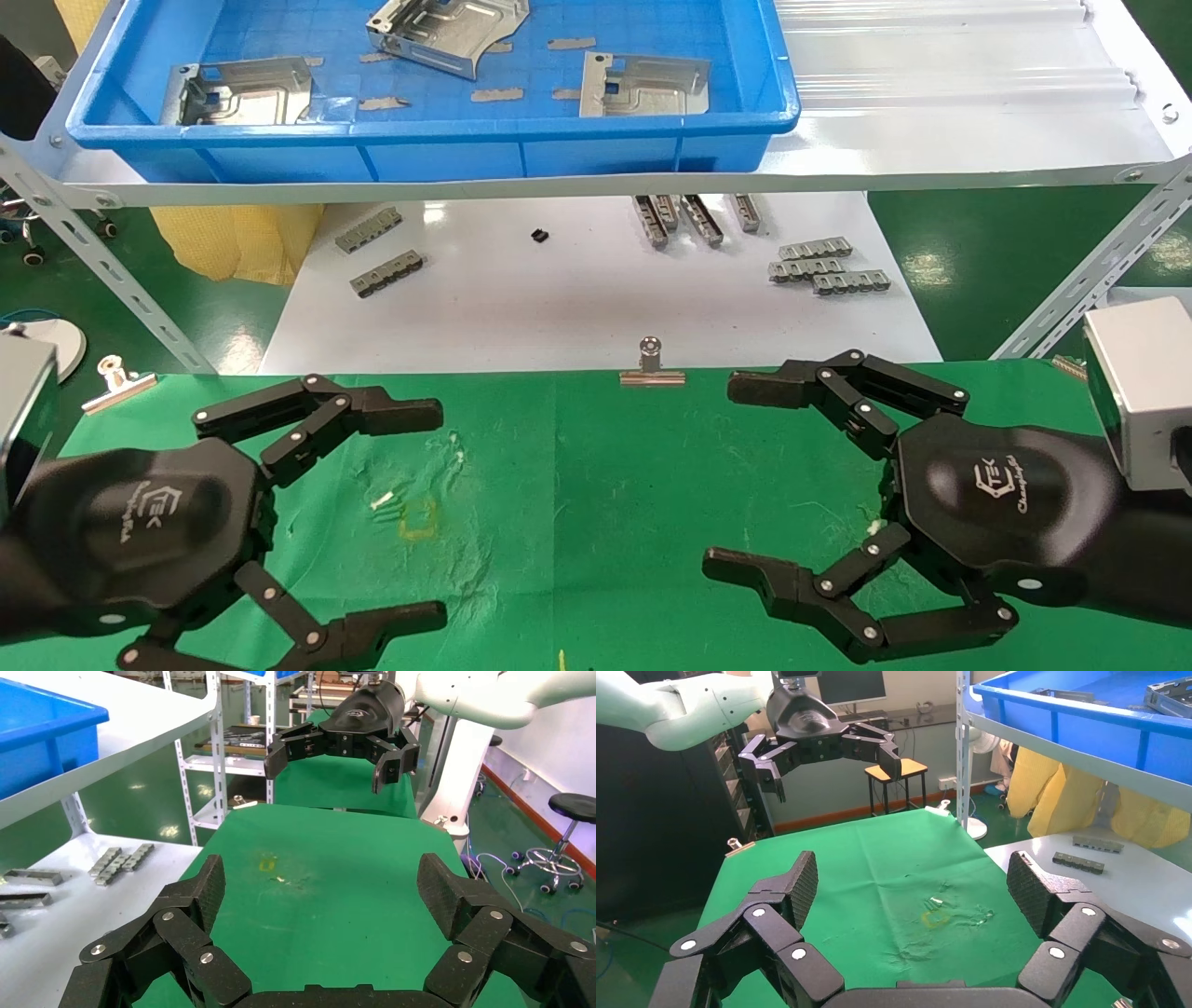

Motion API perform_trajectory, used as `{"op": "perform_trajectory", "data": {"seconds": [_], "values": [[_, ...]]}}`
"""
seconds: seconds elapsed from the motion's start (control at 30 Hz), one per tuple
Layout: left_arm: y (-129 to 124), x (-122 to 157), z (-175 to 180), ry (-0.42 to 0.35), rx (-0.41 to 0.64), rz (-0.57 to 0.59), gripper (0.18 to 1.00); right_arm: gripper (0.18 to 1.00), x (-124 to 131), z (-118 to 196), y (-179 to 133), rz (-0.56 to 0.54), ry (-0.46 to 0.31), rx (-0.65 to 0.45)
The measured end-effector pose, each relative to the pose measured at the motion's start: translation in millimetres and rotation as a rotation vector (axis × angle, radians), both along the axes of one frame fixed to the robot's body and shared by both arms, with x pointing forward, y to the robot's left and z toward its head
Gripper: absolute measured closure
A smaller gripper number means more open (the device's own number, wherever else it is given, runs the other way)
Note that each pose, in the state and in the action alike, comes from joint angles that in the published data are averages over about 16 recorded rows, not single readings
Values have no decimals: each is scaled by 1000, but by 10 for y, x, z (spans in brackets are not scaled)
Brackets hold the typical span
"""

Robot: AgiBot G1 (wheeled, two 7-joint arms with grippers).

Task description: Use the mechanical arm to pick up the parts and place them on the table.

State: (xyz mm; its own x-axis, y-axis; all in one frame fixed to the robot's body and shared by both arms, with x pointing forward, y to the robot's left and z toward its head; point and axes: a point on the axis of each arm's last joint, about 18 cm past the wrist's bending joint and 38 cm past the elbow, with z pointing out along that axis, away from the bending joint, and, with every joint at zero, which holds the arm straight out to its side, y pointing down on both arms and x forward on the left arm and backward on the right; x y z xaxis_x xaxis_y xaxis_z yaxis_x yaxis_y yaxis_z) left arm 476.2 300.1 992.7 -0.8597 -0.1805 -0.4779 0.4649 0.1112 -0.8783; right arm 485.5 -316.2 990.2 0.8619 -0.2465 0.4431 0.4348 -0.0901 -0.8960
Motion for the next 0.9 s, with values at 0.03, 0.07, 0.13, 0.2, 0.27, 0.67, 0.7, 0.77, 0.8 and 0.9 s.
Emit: {"op": "perform_trajectory", "data": {"seconds": [0.03, 0.07, 0.13, 0.2, 0.27, 0.67, 0.7, 0.77, 0.8, 0.9], "values": [[0, 0, 0, 0, 0, 0, 183, 180, 0, 0, 0, 0, 0, 0], [0, 0, 0, 0, 0, 0, 183, 180, 0, 0, 0, 0, 0, 0], [0, 0, 0, 0, 0, 0, 183, 180, 0, 0, 0, 0, 0, 0], [0, 0, 0, 0, 0, 0, 183, 180, 0, 0, 0, 0, 0, 0], [0, 0, 0, 0, 0, 0, 183, 180, 0, 0, 0, 0, 0, 0], [0, 0, 0, 0, 0, 0, 183, 180, 0, 0, 0, 0, 0, 0], [0, 0, 0, 0, 0, 0, 183, 180, 0, 0, 0, 0, 0, 0], [0, 0, 0, 0, 0, 0, 183, 181, 0, 0, 0, 0, 0, 0], [0, 0, 0, 0, 0, 0, 183, 182, 0, 0, 0, 0, 0, 0], [0, 0, 0, 0, 0, 0, 183, 185, 0, 0, 0, 0, 0, 0]]}}
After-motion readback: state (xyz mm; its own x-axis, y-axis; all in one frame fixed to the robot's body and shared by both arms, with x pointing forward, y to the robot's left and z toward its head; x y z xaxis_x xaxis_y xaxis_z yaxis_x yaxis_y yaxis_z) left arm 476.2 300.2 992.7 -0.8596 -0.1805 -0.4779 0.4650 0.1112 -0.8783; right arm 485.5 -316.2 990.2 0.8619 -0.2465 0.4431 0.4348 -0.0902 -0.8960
